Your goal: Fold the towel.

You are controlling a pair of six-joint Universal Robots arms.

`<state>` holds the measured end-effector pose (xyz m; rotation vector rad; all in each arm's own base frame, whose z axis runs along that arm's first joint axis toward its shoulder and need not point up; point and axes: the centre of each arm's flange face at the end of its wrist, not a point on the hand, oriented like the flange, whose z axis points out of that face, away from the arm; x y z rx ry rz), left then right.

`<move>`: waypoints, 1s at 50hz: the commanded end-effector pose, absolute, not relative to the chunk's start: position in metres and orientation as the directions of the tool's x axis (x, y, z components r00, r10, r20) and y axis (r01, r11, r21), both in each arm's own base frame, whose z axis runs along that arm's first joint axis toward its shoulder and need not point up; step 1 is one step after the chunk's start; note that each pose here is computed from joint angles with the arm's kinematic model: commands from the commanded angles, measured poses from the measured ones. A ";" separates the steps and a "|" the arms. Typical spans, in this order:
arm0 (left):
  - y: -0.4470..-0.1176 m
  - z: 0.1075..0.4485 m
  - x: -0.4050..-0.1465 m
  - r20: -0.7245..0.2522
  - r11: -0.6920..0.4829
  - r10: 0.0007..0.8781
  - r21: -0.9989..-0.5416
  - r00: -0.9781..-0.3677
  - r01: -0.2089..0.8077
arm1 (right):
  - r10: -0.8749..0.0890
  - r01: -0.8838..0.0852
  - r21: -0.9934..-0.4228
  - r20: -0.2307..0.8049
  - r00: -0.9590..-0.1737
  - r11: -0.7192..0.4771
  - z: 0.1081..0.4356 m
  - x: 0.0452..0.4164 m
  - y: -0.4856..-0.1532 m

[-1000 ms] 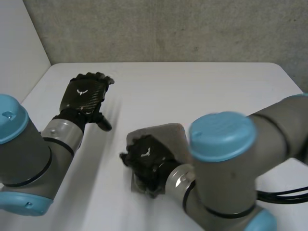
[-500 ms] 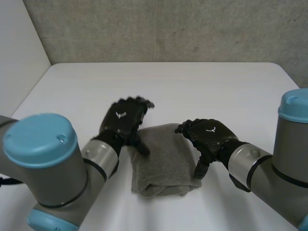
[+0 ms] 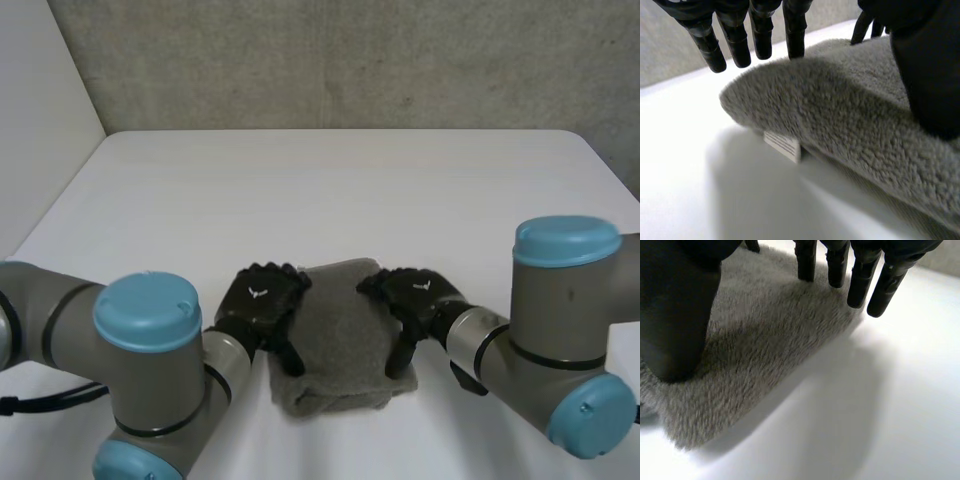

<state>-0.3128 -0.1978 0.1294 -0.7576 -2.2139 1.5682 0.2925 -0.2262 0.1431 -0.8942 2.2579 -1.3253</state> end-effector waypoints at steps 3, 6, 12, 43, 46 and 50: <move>-0.207 0.213 -0.316 -0.032 0.068 0.579 -0.994 -0.814 0.088 | -0.670 -0.215 -0.961 0.043 -0.741 0.176 0.229 0.290 -0.223; -0.211 0.244 -0.314 -0.024 0.012 0.565 -0.999 -0.825 0.037 | -0.629 -0.177 -0.978 0.071 -0.774 0.108 0.261 0.286 -0.227; -0.230 0.287 -0.296 0.033 0.005 0.481 -0.999 -0.876 -0.035 | -0.512 -0.128 -0.992 0.106 -0.853 0.009 0.310 0.271 -0.239; -0.246 0.310 -0.273 0.056 0.017 0.364 -0.998 -0.930 -0.053 | -0.349 -0.082 -0.996 0.063 -0.935 0.040 0.317 0.248 -0.254; -0.245 0.310 -0.274 0.056 0.016 0.365 -0.998 -0.929 -0.054 | -0.347 -0.083 -0.996 0.065 -0.936 0.038 0.317 0.248 -0.254; -0.245 0.310 -0.273 0.054 0.018 0.365 -0.999 -0.929 -0.051 | -0.347 -0.081 -0.996 0.063 -0.936 0.036 0.319 0.248 -0.254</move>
